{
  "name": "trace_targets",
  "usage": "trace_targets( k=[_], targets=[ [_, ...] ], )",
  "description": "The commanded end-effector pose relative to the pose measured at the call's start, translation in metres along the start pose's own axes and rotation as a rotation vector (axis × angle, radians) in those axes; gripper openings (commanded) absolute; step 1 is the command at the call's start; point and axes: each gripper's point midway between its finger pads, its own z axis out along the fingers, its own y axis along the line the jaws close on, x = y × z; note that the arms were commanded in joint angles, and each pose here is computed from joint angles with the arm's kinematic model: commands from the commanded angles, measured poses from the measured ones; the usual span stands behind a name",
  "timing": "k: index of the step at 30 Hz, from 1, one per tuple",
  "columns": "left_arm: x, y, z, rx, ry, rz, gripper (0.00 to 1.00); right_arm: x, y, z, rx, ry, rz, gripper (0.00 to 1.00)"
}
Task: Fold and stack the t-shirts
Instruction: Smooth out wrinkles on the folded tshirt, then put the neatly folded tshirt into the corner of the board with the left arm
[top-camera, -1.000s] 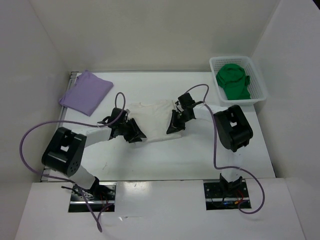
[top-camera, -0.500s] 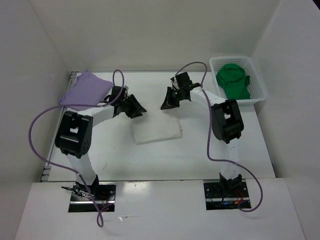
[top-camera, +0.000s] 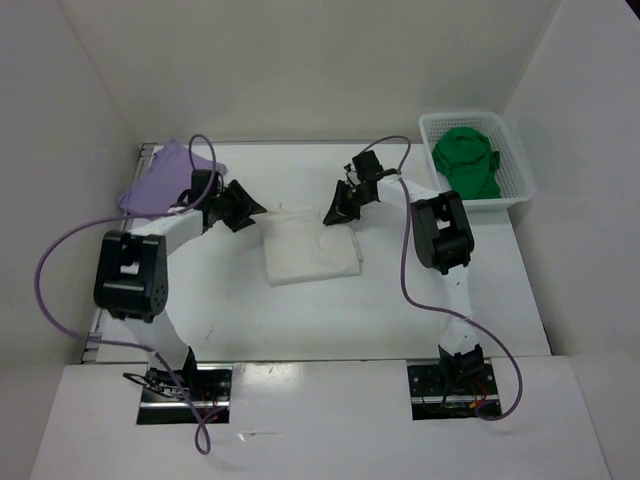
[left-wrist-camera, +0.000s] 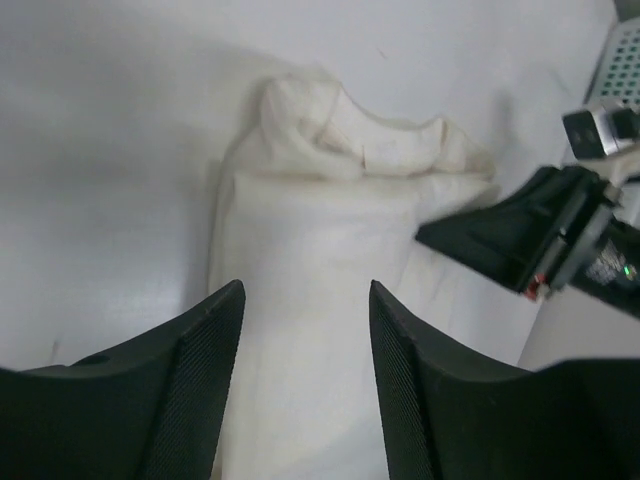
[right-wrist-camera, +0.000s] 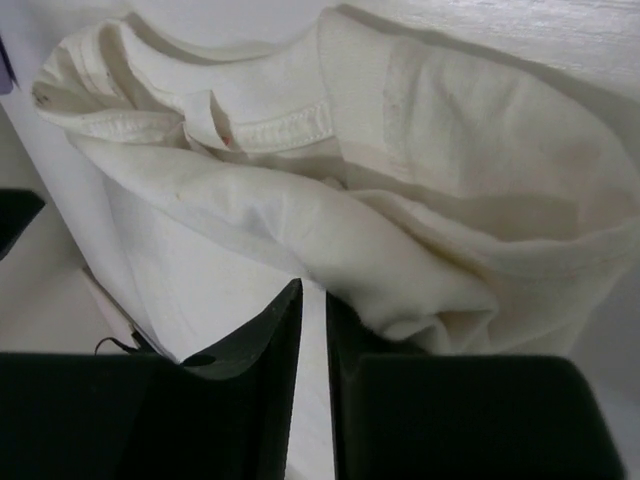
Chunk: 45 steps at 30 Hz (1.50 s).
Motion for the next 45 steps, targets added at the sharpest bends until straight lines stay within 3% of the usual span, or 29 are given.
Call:
trace_targets(
  k=[1, 2, 6, 10, 15, 16, 19, 20, 22, 24, 27, 28, 31, 32, 38, 39, 40, 42, 43, 44, 45],
  targets=[
    [0.004, -0.013, -0.045, 0.043, -0.079, 0.070, 0.61, -0.021, 0.050, -0.043, -0.071, -0.084, -0.097, 0.22],
    [0.010, -0.005, -0.046, 0.026, -0.076, 0.065, 0.63, -0.018, 0.055, -0.048, -0.084, -0.081, -0.101, 0.35],
    [0.049, 0.035, -0.034, -0.036, 0.045, 0.054, 0.70, -0.005, 0.070, -0.070, -0.125, -0.075, -0.115, 0.51],
    [0.062, 0.042, -0.020, -0.005, 0.117, 0.084, 0.78, 0.009, 0.088, -0.107, -0.150, -0.115, -0.165, 0.55],
    [0.072, 0.041, 0.008, 0.010, 0.203, 0.111, 0.79, 0.018, 0.087, -0.143, -0.153, -0.173, -0.169, 0.55],
    [0.084, 0.042, 0.018, 0.007, 0.244, 0.116, 0.78, 0.023, 0.088, -0.149, -0.156, -0.177, -0.172, 0.55],
    [0.096, 0.030, 0.034, 0.068, 0.276, 0.142, 0.59, 0.027, 0.083, -0.161, -0.159, -0.192, -0.151, 0.55],
    [0.108, 0.024, 0.043, 0.076, 0.312, 0.149, 0.47, 0.027, 0.079, -0.167, -0.158, -0.207, -0.146, 0.55],
    [0.116, 0.017, 0.056, 0.096, 0.334, 0.157, 0.34, 0.027, 0.074, -0.172, -0.154, -0.216, -0.126, 0.55],
    [0.103, -0.010, 0.059, 0.140, 0.301, 0.149, 0.14, 0.029, 0.069, -0.179, -0.150, -0.228, -0.117, 0.55],
    [0.072, -0.041, 0.056, 0.144, 0.230, 0.173, 0.04, 0.031, 0.058, -0.193, -0.141, -0.258, -0.083, 0.55],
    [0.042, -0.080, 0.049, 0.200, 0.161, 0.222, 0.02, 0.039, 0.048, -0.191, -0.130, -0.245, -0.047, 0.55],
    [-0.013, -0.119, 0.029, 0.269, 0.068, 0.234, 0.02, 0.049, 0.036, -0.198, -0.122, -0.260, -0.014, 0.55],
    [-0.043, -0.151, 0.011, 0.330, 0.008, 0.261, 0.02, 0.050, 0.029, -0.197, -0.113, -0.255, 0.001, 0.55],
    [-0.172, -0.172, -0.062, 0.388, -0.230, 0.245, 0.02, 0.059, 0.022, -0.195, -0.109, -0.235, 0.014, 0.55],
    [-0.188, -0.174, -0.085, 0.399, -0.281, 0.239, 0.04, 0.056, 0.024, -0.197, -0.112, -0.241, 0.009, 0.55],
    [-0.209, -0.143, -0.095, 0.360, -0.318, 0.178, 0.06, 0.056, 0.024, -0.197, -0.112, -0.241, 0.009, 0.55],
    [-0.231, -0.117, -0.125, 0.332, -0.410, 0.131, 0.12, 0.055, 0.026, -0.196, -0.120, -0.235, 0.008, 0.55],
    [-0.237, -0.061, -0.125, 0.249, -0.426, 0.013, 0.22, 0.057, 0.024, -0.193, -0.121, -0.216, 0.019, 0.55],
    [-0.241, -0.037, -0.132, 0.220, -0.467, -0.036, 0.55, 0.057, 0.023, -0.193, -0.120, -0.216, 0.007, 0.55],
    [-0.243, -0.018, -0.151, 0.178, -0.535, -0.091, 0.72, 0.057, 0.023, -0.193, -0.120, -0.216, 0.007, 0.55]
  ],
)
